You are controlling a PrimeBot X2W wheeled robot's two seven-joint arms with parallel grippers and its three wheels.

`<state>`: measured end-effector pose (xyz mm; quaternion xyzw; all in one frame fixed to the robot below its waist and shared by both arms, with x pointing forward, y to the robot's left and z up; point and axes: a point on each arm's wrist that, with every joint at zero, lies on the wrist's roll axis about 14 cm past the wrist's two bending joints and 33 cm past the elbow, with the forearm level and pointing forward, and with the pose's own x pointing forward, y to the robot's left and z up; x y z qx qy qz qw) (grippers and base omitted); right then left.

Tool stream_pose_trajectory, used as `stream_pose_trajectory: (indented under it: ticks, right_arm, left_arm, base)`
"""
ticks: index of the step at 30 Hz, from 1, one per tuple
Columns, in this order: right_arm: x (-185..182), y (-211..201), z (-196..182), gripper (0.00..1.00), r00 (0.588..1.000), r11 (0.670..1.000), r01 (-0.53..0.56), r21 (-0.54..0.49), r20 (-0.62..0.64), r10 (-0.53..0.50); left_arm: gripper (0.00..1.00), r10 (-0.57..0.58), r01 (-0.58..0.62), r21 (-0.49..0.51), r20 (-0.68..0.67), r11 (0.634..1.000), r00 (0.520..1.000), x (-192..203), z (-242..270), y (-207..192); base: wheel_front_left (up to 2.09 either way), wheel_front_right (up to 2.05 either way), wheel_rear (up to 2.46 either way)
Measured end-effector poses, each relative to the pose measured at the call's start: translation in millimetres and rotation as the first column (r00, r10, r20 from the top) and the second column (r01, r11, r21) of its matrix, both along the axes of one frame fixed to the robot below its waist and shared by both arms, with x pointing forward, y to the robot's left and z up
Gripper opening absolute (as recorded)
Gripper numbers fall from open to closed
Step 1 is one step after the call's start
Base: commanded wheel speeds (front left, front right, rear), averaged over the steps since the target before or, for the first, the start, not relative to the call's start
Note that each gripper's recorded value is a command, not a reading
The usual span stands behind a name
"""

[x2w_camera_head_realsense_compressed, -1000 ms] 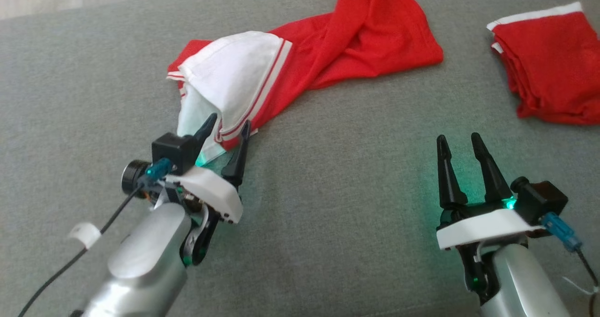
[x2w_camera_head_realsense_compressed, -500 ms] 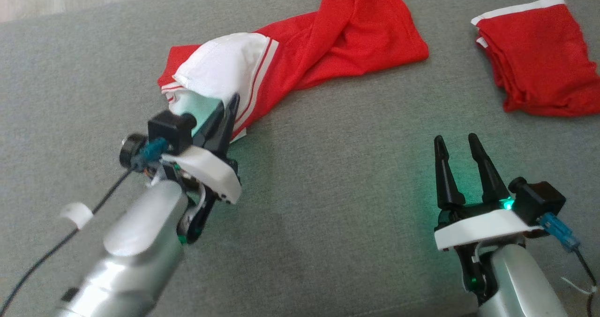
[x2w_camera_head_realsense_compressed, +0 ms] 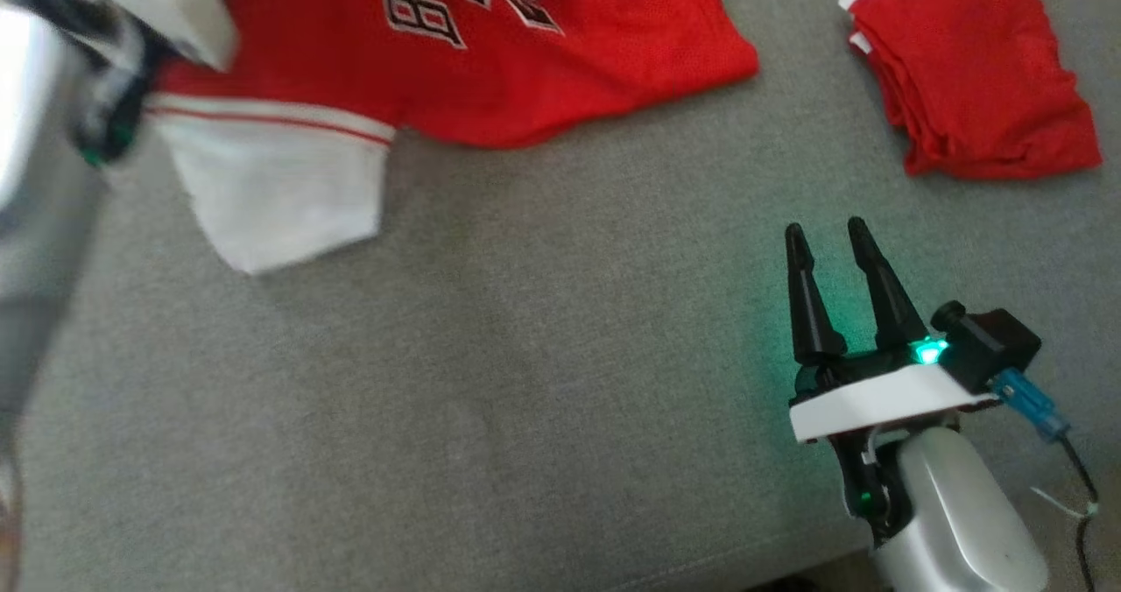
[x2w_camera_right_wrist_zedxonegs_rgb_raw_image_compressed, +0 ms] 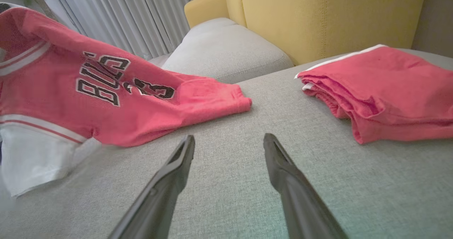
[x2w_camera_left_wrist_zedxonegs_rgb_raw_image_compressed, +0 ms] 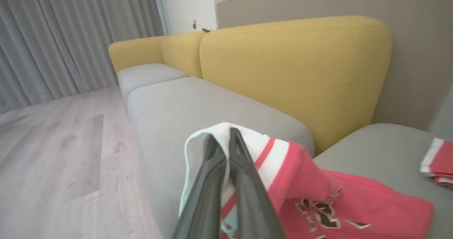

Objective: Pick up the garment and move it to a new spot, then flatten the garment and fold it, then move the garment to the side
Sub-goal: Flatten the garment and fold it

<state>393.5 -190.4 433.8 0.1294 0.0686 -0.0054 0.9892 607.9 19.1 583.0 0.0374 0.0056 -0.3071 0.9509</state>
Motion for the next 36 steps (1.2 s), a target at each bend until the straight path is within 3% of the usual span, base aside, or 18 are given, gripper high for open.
stream_pose_trajectory:
  ticks: [7, 8, 11, 15, 24, 28, 36]
  right_arm:
    - [5.3, -3.6, -8.7, 1.0, 1.0, 1.0, 0.007, -0.002, -0.024, -0.007]
    - [5.8, -4.4, -10.4, 1.0, 1.0, 1.0, 0.008, -0.004, -0.029, -0.008]
    - [5.8, -6.2, -16.1, 1.0, 0.999, 1.0, 0.014, -0.003, -0.046, -0.014]
    - [9.0, -4.6, -16.1, 1.0, 0.999, 1.0, 0.006, -0.006, -0.044, -0.006]
    - [14.1, 1.5, -7.9, 1.0, 1.0, 1.0, -0.017, -0.015, -0.015, 0.016]
    - [19.6, 3.9, 5.4, 1.0, 0.999, 0.999, -0.026, -0.027, 0.028, 0.027]
    - [30.2, 12.9, 31.4, 1.0, 0.992, 0.997, -0.05, -0.057, 0.113, 0.057]
  left_arm:
    - [0.0, 0.16, -0.154, 0.144, -0.035, 0.978, 0.986, 58.2, -26.0, 50.9]
    - [1.0, 0.192, -0.183, 0.159, -0.042, 0.97, 0.981, 64.9, -31.0, 57.2]
    - [1.0, 0.254, -0.236, 0.197, -0.069, 0.951, 0.965, 78.9, -48.0, 71.1]
    - [1.0, 0.304, -0.289, 0.177, -0.063, 0.941, 0.951, 86.5, -57.5, 81.4]
    - [1.0, 0.291, -0.289, 0.098, -0.008, 0.952, 0.957, 74.7, -45.4, 82.1]
    - [1.0, 0.269, -0.27, 0.071, 0.027, 0.96, 0.963, 54.5, -41.8, 82.9]
    - [1.0, 0.294, -0.291, 0.046, -0.051, 0.956, 0.955, -23.2, -81.5, 96.6]
  base:
    - [0.0, 0.0, 0.0]
    - [0.0, 0.0, 0.0]
    - [0.0, 0.0, 0.0]
    - [0.0, 0.0, 0.0]
    - [0.0, 0.0, 0.0]
    - [0.0, 0.0, 0.0]
    - [0.0, 0.0, 0.0]
